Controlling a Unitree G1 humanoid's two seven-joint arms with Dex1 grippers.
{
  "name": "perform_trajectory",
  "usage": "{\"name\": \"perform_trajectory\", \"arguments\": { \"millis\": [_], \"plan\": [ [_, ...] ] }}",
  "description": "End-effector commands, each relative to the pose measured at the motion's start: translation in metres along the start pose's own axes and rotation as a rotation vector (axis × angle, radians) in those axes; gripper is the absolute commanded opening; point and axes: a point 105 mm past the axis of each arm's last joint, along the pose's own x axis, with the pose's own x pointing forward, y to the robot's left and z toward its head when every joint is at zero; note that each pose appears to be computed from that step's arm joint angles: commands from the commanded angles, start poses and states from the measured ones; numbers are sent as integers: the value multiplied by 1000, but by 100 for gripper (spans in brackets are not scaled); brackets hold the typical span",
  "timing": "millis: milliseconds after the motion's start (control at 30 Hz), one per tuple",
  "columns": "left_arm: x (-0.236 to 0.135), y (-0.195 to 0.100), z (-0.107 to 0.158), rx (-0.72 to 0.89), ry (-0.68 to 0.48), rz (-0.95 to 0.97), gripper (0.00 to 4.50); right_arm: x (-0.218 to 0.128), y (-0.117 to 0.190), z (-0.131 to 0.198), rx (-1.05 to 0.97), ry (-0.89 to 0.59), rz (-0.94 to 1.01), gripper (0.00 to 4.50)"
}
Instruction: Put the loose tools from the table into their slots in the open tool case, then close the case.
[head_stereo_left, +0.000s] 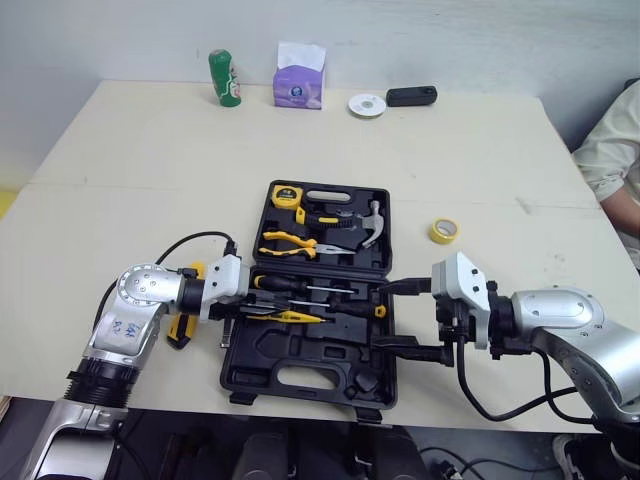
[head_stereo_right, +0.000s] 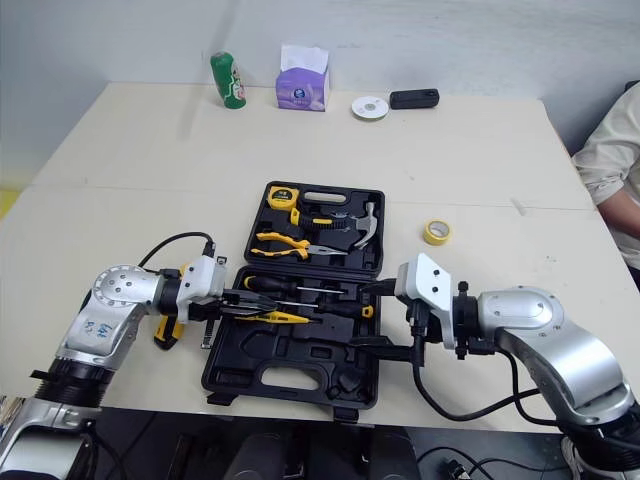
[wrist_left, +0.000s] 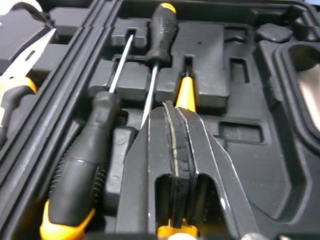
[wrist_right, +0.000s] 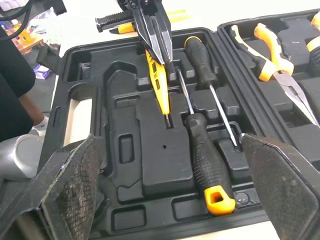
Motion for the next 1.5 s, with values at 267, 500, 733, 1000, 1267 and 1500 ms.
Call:
{"name": "perform_trajectory", "arguments": {
  "millis": [267,500,733,1000,1267,1500],
  "plan": [
    [4,-1,-7,40,59,-21,4,-4,1,7,-23,-5,12,450],
    [5,-4,-39,19,206,-18,4,-4,2,7,-29,4,11,450],
    [9,-12,-39,11,162,-42,4,-7,-1,1,-26,25,-8,450],
    [4,-17,-59,-37,261,-41,4,-4,-1,2,-20,20,-8,450],
    [4,-13,-54,-14,233,-14,4,-2,-4,4,-21,12,-10,450],
    [-39,25,23,-177,-118,316,190,2,-21,30,-41,-130,-45,450]
  ]
}}
